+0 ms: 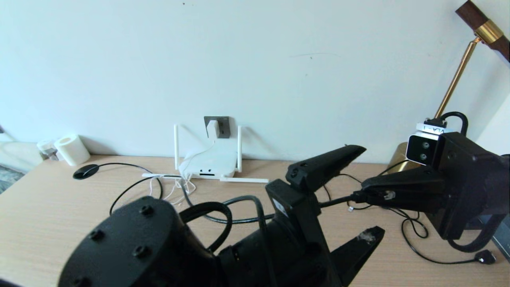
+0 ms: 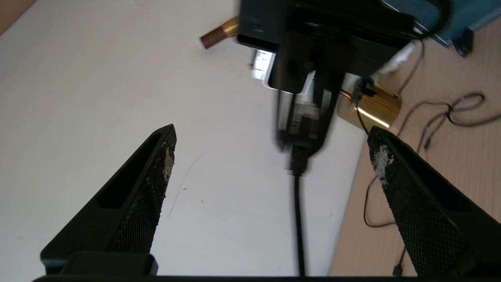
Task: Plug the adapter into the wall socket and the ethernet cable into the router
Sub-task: Hand it to the other hand
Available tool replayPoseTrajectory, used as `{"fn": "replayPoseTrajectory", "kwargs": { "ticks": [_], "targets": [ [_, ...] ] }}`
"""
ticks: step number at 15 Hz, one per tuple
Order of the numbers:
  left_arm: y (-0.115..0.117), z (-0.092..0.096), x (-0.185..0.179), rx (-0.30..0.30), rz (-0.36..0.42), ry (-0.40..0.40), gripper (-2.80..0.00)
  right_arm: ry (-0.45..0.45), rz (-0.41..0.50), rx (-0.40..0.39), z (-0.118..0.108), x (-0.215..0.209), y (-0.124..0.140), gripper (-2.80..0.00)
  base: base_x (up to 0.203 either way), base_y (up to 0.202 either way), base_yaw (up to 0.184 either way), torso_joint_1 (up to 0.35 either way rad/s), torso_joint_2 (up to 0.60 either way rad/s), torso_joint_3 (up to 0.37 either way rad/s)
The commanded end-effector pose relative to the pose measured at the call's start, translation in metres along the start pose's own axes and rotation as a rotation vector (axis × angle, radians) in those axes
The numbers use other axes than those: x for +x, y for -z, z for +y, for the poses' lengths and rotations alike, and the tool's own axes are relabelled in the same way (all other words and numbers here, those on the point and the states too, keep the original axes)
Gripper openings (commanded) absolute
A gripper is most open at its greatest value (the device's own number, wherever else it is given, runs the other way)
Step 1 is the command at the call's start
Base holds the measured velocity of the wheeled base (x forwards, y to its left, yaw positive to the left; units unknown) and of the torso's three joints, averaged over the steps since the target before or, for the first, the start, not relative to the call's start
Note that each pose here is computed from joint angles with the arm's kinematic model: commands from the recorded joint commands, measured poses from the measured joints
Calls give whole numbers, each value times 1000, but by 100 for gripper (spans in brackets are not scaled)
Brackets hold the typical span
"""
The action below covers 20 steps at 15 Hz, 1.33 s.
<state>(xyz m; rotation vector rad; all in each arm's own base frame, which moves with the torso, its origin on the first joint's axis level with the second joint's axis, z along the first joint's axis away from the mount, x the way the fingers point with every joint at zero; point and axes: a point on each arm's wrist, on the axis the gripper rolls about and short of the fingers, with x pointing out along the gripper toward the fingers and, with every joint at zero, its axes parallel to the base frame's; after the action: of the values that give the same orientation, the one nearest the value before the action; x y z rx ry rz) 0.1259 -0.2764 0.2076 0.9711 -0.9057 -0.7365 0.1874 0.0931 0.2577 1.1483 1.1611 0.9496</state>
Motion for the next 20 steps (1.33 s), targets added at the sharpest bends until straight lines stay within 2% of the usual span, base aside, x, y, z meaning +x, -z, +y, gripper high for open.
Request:
{"fn": "replayPoseTrajectory", "kwargs": {
  "ticks": [1, 5, 8, 20],
  "targets": [
    [3, -11, 2, 24, 5, 24, 0, -4, 6, 3, 1, 0, 1, -280, 0, 0, 0, 0, 0, 0],
    [6, -15, -8, 38, 5, 10, 0, -16, 7, -14, 5, -4, 6, -280, 0, 0, 0, 0, 0, 0],
    [9, -12, -10, 56, 9, -16, 0, -17, 5, -11, 5, -4, 6, -280, 0, 0, 0, 0, 0, 0],
    [8, -11, -8, 54, -13, -17, 0, -8, 6, 2, 1, -2, 3, -280, 0, 0, 0, 0, 0, 0]
  ]
}}
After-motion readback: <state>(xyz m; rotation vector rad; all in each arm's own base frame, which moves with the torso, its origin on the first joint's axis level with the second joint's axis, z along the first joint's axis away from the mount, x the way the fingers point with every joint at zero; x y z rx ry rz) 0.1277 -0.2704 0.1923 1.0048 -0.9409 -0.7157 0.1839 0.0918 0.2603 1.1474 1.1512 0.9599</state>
